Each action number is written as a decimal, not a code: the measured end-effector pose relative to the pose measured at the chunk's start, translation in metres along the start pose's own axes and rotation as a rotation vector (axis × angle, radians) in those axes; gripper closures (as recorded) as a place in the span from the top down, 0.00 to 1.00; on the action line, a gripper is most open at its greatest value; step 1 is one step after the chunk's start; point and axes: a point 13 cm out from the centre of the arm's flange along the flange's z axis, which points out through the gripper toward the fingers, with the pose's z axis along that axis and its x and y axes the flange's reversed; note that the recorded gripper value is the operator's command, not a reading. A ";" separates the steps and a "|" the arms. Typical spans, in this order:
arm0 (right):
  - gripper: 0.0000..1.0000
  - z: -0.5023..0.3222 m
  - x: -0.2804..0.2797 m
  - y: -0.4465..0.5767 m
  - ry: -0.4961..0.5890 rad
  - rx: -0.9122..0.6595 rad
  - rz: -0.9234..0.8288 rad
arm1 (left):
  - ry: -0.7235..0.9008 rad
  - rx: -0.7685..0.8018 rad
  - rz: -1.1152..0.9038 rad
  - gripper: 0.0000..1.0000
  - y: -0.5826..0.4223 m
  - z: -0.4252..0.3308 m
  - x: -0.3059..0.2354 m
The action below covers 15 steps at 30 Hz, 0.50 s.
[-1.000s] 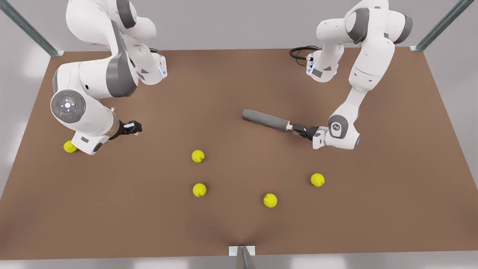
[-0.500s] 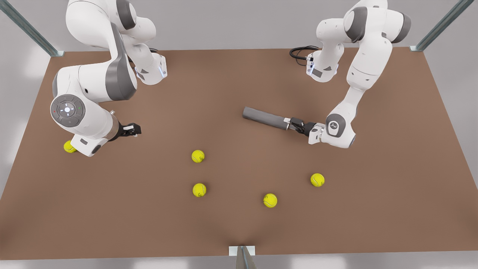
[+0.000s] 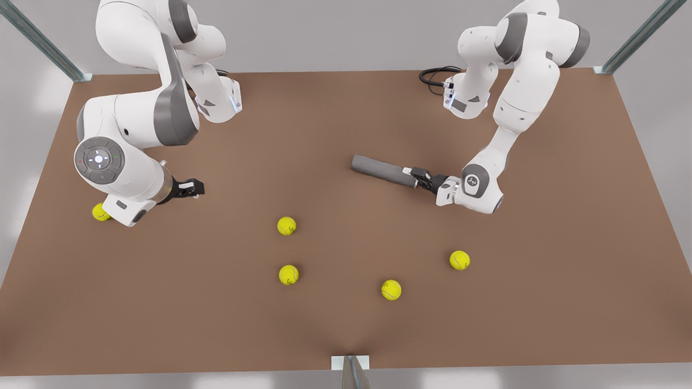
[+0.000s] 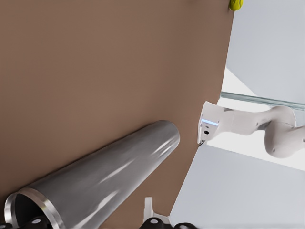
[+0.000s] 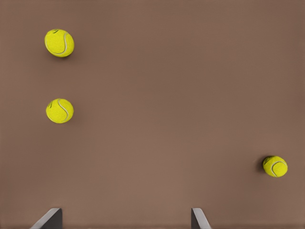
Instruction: Put the tennis tube upright
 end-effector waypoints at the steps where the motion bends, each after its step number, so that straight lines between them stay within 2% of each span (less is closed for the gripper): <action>1: 1.00 0.000 0.000 0.000 0.000 -0.001 0.000 | 0.000 0.000 -0.001 0.67 0.000 0.000 0.000; 3: 1.00 -0.001 0.000 0.000 -0.002 -0.002 0.001 | 0.001 0.001 -0.003 0.56 0.000 0.000 0.000; 7: 1.00 -0.006 -0.002 0.000 -0.021 -0.002 0.004 | 0.001 0.003 -0.007 0.43 0.000 -0.001 0.000; 15: 1.00 0.017 -0.025 0.029 -0.025 -0.014 -0.037 | -0.001 -0.001 0.001 0.33 -0.006 -0.006 -0.002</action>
